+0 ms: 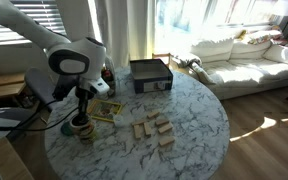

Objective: Take the lids off the cans than stack the cans

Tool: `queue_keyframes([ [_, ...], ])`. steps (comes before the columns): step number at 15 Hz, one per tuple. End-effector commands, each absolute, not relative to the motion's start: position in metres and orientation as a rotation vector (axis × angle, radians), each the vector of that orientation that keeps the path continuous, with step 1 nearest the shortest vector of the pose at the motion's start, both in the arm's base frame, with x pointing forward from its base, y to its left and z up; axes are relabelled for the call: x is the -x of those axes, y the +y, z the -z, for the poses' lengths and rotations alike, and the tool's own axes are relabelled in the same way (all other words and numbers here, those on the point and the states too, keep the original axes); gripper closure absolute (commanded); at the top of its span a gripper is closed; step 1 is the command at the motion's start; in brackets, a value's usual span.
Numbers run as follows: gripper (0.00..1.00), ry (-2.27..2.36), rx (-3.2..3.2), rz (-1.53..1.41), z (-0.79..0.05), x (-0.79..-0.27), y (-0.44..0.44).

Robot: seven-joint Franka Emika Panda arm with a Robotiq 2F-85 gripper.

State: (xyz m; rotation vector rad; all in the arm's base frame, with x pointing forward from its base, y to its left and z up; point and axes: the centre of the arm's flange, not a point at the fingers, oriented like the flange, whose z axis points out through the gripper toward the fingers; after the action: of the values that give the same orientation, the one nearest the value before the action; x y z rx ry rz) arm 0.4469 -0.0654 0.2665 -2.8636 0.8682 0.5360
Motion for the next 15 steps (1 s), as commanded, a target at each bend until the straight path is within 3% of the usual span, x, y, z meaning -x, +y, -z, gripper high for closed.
queue_keyframes([
  [1,0.97,0.909,2.859,-0.513,-0.2612,-0.444,-0.0596],
  [14,0.97,0.91,2.874,-0.501,-0.2551,-0.4415,-0.061],
  [15,0.63,0.911,2.872,-0.507,-0.2553,-0.4414,-0.0603],
])
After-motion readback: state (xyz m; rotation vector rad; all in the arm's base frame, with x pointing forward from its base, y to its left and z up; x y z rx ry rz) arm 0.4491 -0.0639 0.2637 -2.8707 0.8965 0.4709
